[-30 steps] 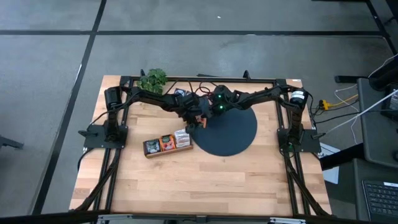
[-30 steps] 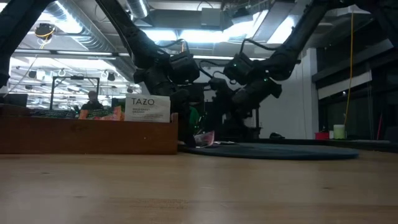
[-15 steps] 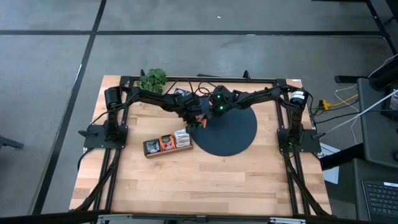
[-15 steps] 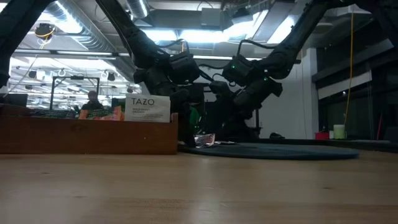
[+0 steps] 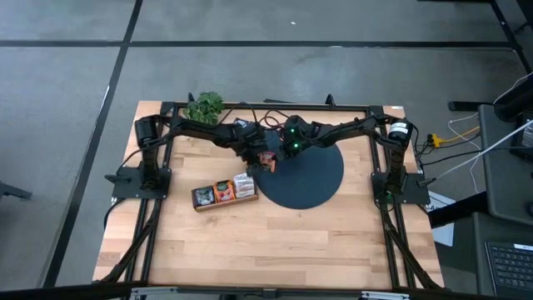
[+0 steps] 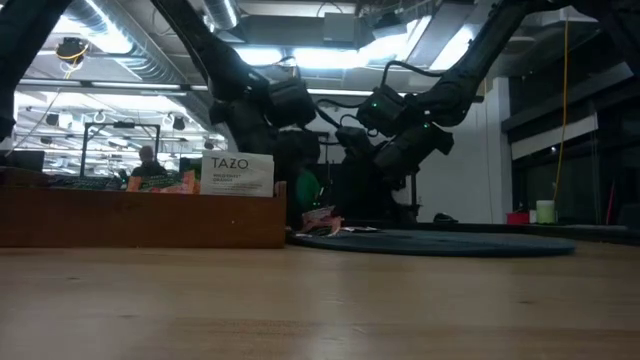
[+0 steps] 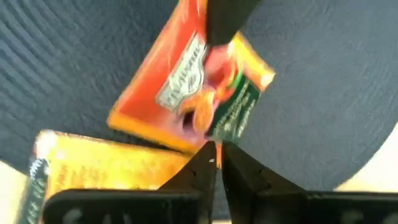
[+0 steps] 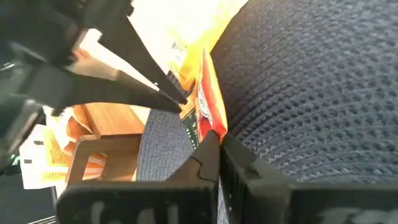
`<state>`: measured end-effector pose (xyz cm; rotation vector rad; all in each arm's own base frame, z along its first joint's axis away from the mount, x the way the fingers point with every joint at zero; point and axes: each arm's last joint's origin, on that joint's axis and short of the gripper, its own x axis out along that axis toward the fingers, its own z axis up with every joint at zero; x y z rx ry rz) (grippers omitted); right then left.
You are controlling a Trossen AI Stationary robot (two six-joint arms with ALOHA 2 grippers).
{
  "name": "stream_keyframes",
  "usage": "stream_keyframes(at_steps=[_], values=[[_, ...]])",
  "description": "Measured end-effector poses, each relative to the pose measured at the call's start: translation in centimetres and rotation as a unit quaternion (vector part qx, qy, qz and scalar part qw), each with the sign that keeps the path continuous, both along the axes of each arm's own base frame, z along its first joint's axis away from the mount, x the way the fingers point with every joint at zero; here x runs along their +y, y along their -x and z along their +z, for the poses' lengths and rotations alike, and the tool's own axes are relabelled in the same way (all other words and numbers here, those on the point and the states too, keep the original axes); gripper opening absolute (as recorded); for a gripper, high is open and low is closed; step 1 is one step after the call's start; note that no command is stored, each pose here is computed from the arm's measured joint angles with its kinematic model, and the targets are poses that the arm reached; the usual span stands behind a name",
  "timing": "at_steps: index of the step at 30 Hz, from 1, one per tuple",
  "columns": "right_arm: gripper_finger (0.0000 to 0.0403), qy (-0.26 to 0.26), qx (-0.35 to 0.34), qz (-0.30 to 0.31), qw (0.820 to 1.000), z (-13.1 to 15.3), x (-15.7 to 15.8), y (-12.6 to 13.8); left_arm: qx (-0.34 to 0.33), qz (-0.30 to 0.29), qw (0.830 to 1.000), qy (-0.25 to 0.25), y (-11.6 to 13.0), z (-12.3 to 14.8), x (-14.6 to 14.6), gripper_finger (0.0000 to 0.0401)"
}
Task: Pick & Place Tea
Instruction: Put the orange tea bag into the middle section of the wooden organizer
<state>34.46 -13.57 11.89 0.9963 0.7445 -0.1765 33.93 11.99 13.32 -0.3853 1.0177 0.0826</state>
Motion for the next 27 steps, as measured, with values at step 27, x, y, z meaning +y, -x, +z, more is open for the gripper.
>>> stream_keyframes(at_steps=[27], values=[[0.0002,0.149,-0.117,-0.107,0.976,11.2,-1.8,3.3,-0.406,0.268,0.871,0.067,10.9,9.8,1.8,0.01]])
